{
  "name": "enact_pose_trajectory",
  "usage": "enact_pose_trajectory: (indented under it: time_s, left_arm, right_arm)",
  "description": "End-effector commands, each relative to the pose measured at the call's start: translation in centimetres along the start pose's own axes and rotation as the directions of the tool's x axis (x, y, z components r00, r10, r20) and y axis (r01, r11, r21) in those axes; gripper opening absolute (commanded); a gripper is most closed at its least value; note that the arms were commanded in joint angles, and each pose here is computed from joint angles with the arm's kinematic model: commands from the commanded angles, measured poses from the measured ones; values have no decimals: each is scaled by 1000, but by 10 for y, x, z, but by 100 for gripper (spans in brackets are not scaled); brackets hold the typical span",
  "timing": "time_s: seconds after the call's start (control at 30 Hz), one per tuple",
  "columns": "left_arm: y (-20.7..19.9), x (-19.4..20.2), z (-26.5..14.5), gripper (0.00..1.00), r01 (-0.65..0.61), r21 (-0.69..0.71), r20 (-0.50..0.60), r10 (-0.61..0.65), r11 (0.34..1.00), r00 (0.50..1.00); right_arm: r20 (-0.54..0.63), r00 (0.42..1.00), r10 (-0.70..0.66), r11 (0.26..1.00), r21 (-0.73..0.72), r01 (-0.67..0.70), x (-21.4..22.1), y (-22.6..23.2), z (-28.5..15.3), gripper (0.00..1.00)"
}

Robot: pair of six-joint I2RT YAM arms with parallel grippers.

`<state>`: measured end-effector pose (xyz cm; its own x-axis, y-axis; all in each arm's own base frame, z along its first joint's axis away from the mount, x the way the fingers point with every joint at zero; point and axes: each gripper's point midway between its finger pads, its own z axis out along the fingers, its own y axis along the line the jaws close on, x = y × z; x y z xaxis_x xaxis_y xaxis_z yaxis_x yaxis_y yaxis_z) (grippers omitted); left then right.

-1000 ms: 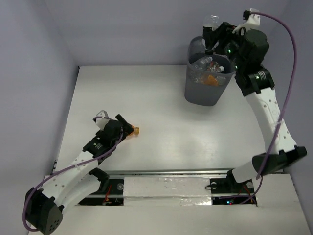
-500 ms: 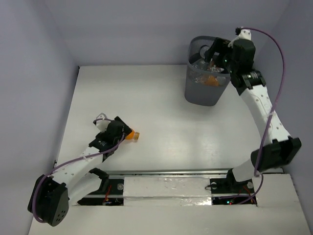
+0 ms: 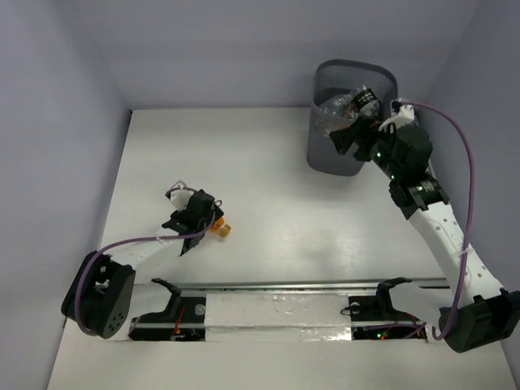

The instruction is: Put the plastic bottles in the bin

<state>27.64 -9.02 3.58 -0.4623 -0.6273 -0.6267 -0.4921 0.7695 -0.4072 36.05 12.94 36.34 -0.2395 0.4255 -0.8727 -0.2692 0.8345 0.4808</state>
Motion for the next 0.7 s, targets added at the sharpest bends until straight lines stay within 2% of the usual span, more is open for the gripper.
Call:
enact_pose_trajectory:
  time_s: [0.0, 0.03, 0.07, 0.17, 0.23, 0.3, 0.37, 0.43, 0.67]
  left_arm:
    - [-58, -33, -2, 60, -1, 147, 64, -8, 989, 998]
    - [-68, -36, -3, 54, -9, 172, 62, -2, 985, 998]
    - [-87, -45, -9, 51, -7, 222, 61, -6, 975, 998]
    - [-134, -71, -33, 45, -6, 360, 91, -29, 933, 995]
    - [-164, -90, -52, 44, -10, 453, 123, -51, 892, 991]
    - [-205, -114, -81, 43, -15, 571, 148, -84, 821, 985]
    - [-233, -118, -96, 42, -46, 628, 151, -64, 777, 986]
    - [-269, -143, -121, 42, -71, 689, 194, -89, 721, 977]
    - [-387, -185, -179, 42, -142, 842, 249, -141, 521, 958]
  right_arm:
    - [-7, 1000, 21, 996, -92, -22, 12, 16, -14, 93]
    - [14, 1000, 15, 995, -98, -13, 7, 19, -24, 93]
    - [11, 1000, 14, 996, -89, -13, 11, 16, -30, 91]
    - [96, 995, 11, 996, -92, -2, -7, 22, -59, 87]
    - [139, 990, 13, 998, -66, -4, -14, 19, -72, 85]
    - [179, 984, 12, 999, -35, -6, -18, 13, -85, 83]
    - [170, 985, -1, 1000, 13, -2, -10, 1, -87, 83]
    - [139, 990, 1, 999, 37, -6, 9, -10, -88, 83]
    - [21, 999, 38, 999, 35, -39, 68, -29, -90, 82]
